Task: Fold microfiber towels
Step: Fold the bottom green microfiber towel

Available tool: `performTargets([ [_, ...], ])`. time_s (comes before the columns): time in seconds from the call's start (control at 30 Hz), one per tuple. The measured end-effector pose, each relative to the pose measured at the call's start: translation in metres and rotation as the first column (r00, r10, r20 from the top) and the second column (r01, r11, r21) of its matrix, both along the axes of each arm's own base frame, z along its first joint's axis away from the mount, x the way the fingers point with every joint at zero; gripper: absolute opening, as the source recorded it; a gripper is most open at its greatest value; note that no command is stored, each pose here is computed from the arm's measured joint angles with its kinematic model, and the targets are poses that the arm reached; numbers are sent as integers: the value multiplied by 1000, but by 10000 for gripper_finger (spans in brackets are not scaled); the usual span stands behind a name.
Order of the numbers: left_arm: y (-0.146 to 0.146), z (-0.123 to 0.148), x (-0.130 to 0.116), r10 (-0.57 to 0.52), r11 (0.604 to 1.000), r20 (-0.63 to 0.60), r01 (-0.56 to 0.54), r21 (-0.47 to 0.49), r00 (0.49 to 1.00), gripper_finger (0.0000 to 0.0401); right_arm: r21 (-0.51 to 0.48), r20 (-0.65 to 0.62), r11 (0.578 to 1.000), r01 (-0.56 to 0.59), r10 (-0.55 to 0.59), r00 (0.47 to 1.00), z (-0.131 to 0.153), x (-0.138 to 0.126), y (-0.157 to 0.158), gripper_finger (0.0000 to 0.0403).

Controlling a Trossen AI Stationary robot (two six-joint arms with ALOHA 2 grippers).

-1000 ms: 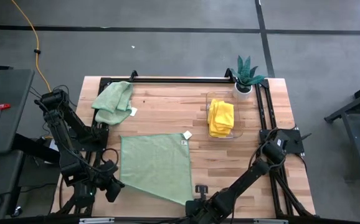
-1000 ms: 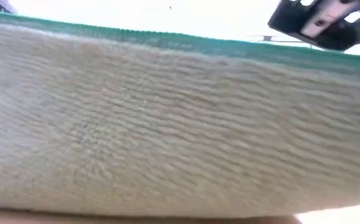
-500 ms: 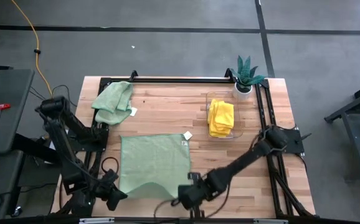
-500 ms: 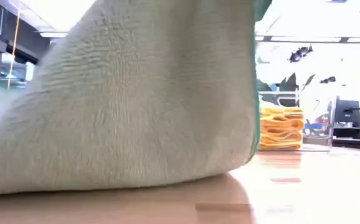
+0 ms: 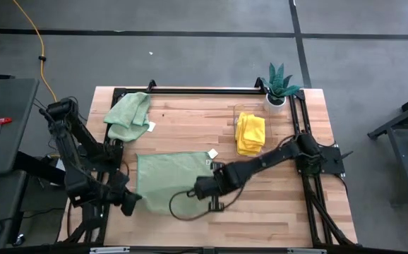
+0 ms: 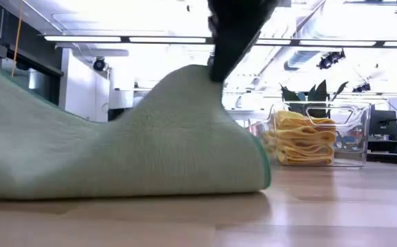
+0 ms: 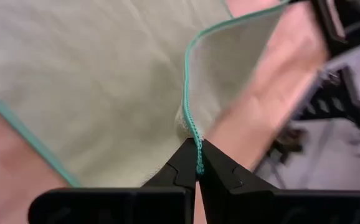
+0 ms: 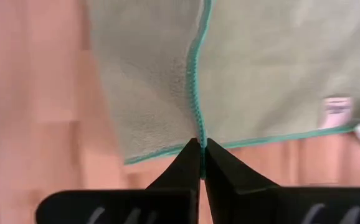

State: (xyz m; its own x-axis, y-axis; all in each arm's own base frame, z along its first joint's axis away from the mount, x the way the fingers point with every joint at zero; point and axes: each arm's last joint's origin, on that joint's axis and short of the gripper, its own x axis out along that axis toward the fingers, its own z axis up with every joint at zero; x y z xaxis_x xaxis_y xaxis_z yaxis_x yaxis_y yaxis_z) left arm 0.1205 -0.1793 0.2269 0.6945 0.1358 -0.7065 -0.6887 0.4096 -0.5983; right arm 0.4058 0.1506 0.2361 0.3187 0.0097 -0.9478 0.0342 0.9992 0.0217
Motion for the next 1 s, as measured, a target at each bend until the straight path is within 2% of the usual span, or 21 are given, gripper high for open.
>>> performTargets([
  [0.2,25,-1,3,63,991,-146,-45,127,987,0,-45,3,995,88,-88,996,0,12,-42,0],
  [0.4,48,-5,8,173,963,-216,-120,241,961,0,-56,5,986,155,-155,988,0,19,-71,0],
  [0.6,62,-14,11,243,946,-292,-160,280,925,0,-71,-39,976,207,-211,977,-2,17,-92,0],
  [0.8,78,-29,12,330,919,-314,-227,324,890,0,-89,-58,952,294,-299,952,-2,17,-110,0],
  [1.0,86,-36,12,369,902,-326,-251,351,870,0,-86,-88,921,381,-388,917,-3,14,-121,0],
])
